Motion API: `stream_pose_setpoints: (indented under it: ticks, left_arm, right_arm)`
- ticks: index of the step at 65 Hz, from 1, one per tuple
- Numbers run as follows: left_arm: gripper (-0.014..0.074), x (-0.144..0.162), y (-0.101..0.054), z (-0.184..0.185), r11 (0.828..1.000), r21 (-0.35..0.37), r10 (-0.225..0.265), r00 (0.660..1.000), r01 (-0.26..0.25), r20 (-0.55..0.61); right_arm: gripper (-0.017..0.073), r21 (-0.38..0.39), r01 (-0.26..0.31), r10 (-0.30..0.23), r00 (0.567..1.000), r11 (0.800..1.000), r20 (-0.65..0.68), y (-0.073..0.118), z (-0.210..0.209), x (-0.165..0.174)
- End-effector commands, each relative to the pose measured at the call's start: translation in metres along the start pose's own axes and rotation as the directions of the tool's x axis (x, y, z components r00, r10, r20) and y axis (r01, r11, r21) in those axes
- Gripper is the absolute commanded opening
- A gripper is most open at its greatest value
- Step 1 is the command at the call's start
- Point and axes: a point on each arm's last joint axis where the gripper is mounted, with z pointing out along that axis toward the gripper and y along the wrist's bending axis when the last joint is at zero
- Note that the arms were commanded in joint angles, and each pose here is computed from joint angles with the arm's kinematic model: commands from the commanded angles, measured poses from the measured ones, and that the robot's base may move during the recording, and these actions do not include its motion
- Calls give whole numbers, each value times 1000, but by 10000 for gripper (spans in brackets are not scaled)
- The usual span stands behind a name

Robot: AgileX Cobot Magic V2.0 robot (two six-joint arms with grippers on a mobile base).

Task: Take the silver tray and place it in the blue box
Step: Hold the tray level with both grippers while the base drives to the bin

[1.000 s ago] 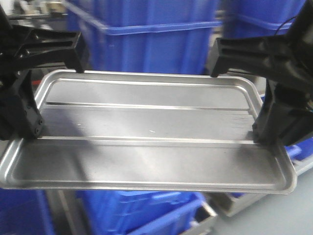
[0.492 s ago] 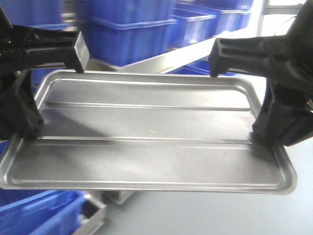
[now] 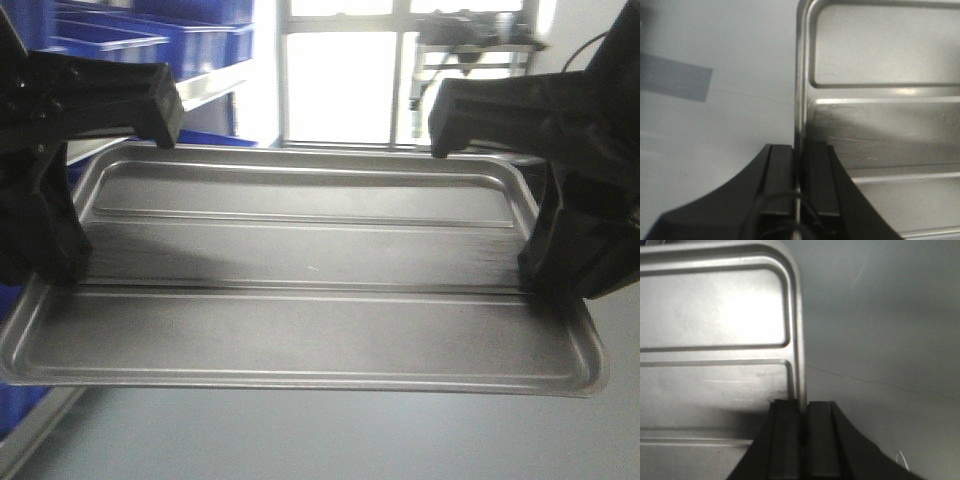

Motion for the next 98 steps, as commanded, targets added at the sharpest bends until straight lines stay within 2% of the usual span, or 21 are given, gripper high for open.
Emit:
stream_pose_setpoints:
  ticks: [1, 98]
  left_arm:
    - [-9, -8, -4, -12, 999, 52, -7, 998, 4, 56]
    - [-9, -8, -4, -12, 999, 52, -7, 998, 4, 56]
  right_arm:
    - [57, -60, 18, -14, 998, 998, 66, 6, -10, -10]
    - [57, -60, 18, -14, 998, 998, 66, 6, -10, -10]
